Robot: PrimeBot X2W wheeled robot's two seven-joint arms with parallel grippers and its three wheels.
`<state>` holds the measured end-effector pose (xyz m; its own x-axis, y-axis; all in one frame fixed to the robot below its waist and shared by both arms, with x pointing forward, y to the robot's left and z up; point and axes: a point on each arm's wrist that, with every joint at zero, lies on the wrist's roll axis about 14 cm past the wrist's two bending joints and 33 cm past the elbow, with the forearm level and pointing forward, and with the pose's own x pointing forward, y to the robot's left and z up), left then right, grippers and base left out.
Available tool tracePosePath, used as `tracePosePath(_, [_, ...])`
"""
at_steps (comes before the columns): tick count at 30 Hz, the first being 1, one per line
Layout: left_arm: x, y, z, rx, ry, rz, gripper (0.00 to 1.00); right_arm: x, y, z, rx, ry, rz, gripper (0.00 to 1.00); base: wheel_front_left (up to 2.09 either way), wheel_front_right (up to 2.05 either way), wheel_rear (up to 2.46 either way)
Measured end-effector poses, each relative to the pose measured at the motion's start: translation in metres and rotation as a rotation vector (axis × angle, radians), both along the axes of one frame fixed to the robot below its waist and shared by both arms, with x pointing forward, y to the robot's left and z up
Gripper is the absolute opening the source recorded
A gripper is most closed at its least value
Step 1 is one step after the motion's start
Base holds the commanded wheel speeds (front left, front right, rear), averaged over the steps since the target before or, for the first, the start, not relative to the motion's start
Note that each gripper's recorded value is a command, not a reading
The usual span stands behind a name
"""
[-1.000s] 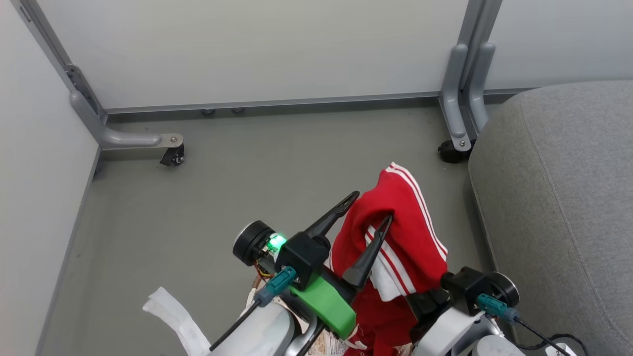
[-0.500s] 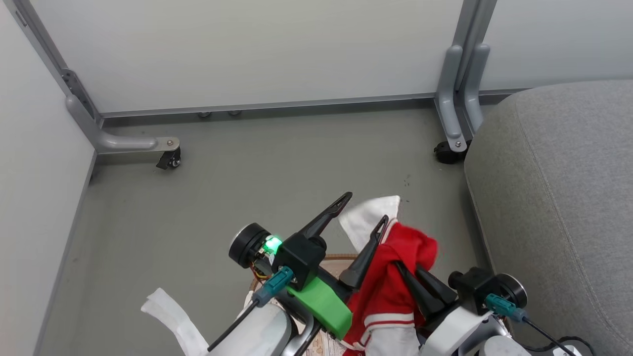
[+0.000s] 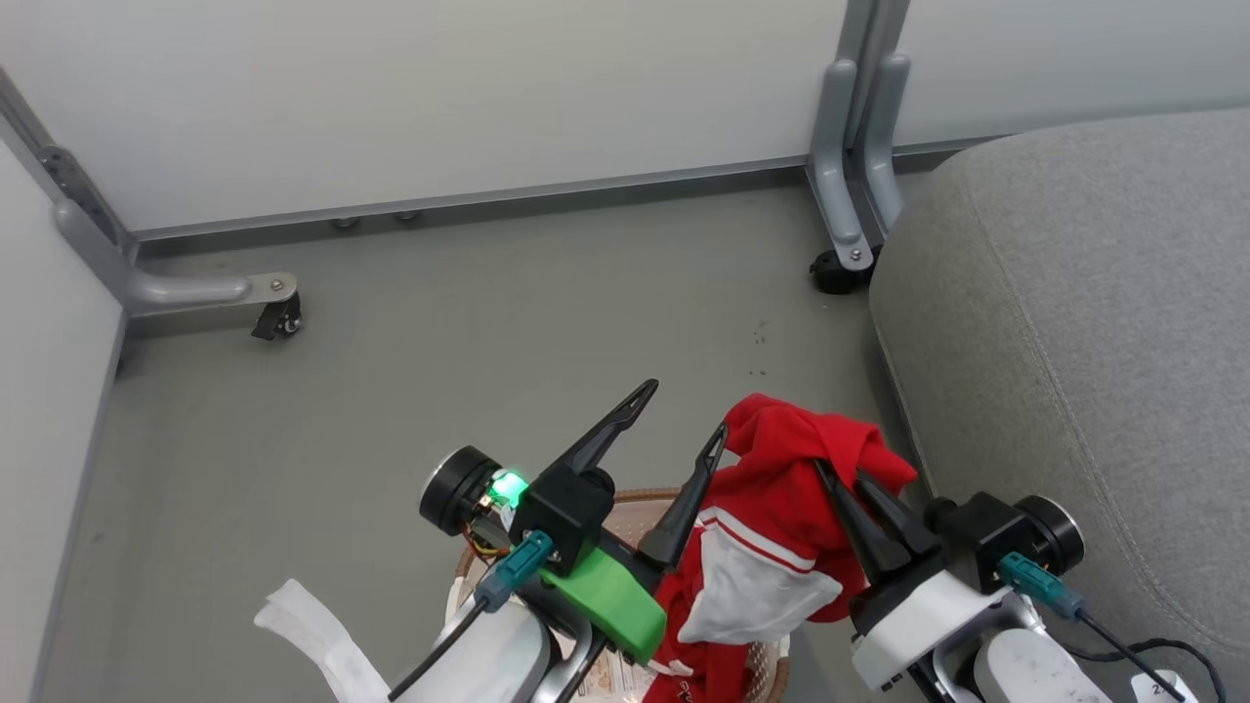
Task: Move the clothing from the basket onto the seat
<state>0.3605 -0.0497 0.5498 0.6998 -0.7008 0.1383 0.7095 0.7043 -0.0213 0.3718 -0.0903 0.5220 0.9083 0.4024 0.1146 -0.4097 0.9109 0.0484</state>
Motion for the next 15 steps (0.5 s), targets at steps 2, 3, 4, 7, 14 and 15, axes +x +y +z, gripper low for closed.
tracePosePath(2, [0.002, -0.002, -0.004, 0.003, 0.005, -0.008, 1.00, 0.001, -0.008, 0.006, -0.002, -0.021, -0.026, 0.00, 0.00, 0.00, 0.00])
tracePosePath(3, [0.003, -0.004, -0.005, 0.002, 0.007, -0.012, 1.00, 0.001, -0.012, 0.008, -0.004, -0.030, -0.039, 0.00, 0.00, 0.00, 0.00])
tracePosePath(4, [0.005, -0.006, -0.007, 0.003, 0.012, -0.015, 1.00, 0.002, -0.018, 0.012, -0.004, -0.041, -0.058, 0.00, 0.00, 0.00, 0.00])
tracePosePath(7, [0.006, -0.013, -0.015, 0.011, 0.028, -0.044, 1.00, 0.003, -0.035, 0.022, -0.011, -0.077, -0.112, 0.00, 0.00, 0.00, 0.00])
tracePosePath(14, [0.005, -0.039, -0.030, 0.042, 0.030, -0.157, 1.00, -0.003, -0.076, 0.044, -0.025, -0.148, -0.254, 0.00, 0.00, 0.00, 0.00])
tracePosePath(15, [0.006, -0.044, -0.033, 0.047, 0.030, -0.175, 1.00, -0.005, -0.081, 0.046, -0.030, -0.154, -0.273, 0.00, 0.00, 0.00, 0.00])
